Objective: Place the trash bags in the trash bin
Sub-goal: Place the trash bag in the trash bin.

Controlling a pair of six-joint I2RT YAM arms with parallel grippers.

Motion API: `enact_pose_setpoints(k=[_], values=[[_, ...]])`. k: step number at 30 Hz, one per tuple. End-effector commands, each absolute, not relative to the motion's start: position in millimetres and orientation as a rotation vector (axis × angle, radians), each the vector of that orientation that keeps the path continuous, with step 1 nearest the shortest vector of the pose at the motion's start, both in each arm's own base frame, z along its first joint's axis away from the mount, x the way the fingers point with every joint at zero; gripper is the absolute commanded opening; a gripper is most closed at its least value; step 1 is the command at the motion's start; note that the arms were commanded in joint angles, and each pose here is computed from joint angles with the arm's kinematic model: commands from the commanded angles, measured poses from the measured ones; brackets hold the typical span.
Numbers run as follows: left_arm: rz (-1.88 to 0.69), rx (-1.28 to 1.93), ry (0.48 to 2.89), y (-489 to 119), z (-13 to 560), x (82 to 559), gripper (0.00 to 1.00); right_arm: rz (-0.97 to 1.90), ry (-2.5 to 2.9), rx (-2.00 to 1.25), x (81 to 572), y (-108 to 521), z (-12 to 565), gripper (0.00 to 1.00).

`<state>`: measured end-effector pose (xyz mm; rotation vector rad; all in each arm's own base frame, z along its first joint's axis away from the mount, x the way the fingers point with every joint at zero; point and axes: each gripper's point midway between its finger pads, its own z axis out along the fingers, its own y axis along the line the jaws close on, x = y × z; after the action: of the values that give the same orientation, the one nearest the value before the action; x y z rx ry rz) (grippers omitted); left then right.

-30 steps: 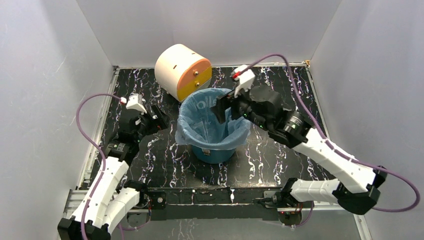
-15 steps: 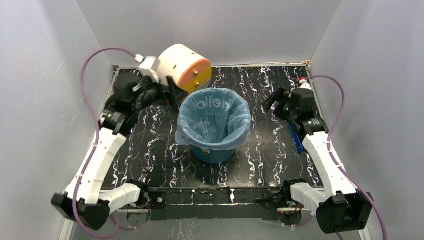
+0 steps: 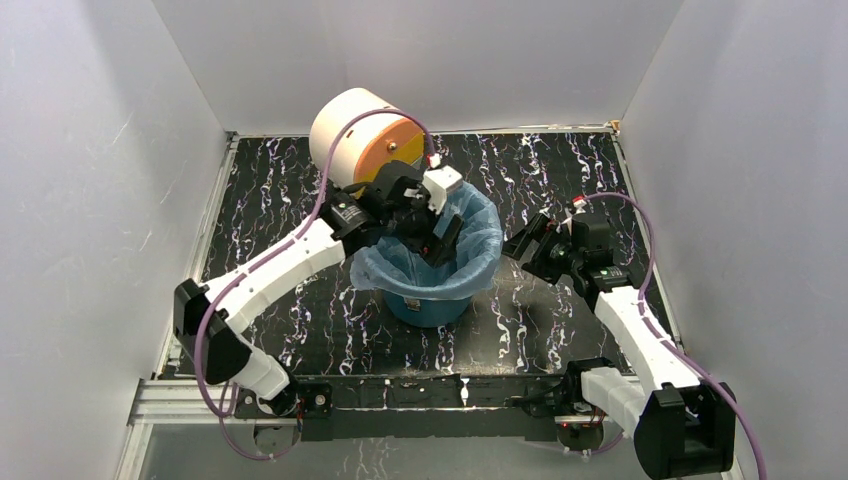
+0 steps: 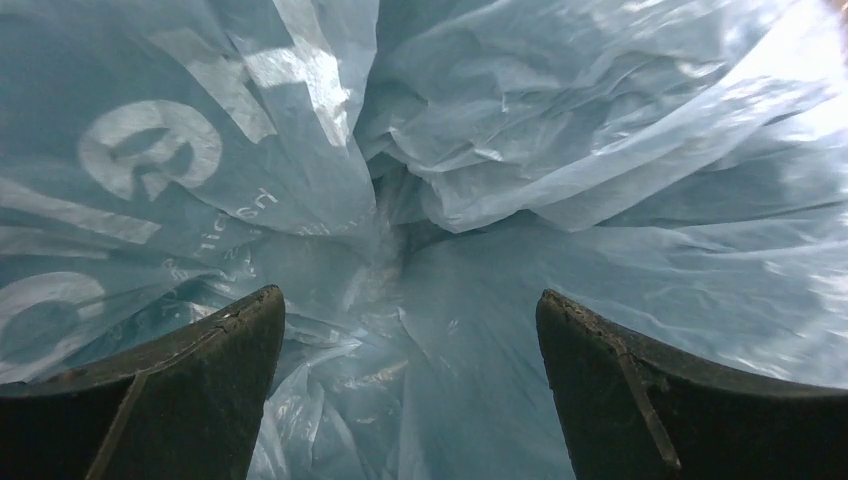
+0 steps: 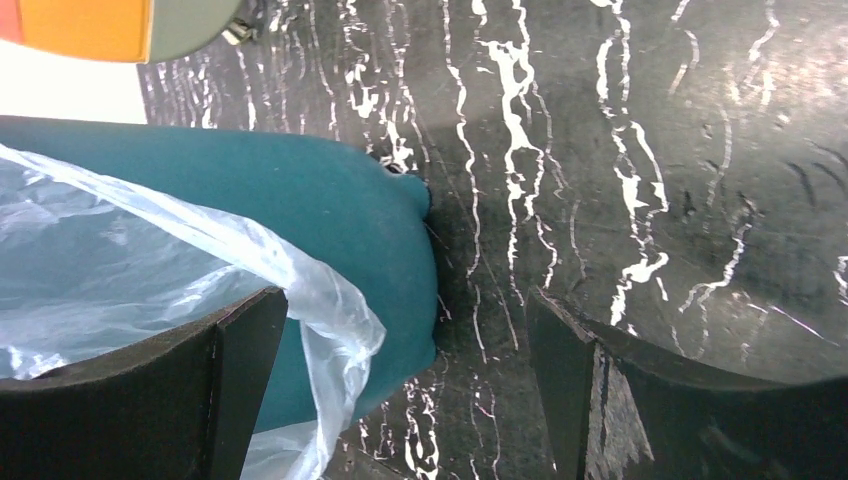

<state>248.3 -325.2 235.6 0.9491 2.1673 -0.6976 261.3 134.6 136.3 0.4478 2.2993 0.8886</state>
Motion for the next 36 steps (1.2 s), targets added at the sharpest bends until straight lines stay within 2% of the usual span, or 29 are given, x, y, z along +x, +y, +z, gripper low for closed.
enact_pose_setpoints(k=[1,11,22,36], values=[[-0.615,1.013,2.168,-320.2,230.4,247.1,0.94,1.013,2.241,0.388,270.0,149.3,156.1,0.99],[-0.567,1.086,2.257,-321.2,171.3,236.9,0.94,1.083,2.304,0.44,262.6,156.8,142.0,0.99],[-0.714,1.352,2.252,-330.2,121.8,204.3,0.91,1.054,2.304,0.466,261.2,152.7,142.1,0.99],[-0.538,1.399,2.45,-303.6,60.2,201.1,0.91,0.945,2.297,0.472,255.3,139.0,142.3,0.99]])
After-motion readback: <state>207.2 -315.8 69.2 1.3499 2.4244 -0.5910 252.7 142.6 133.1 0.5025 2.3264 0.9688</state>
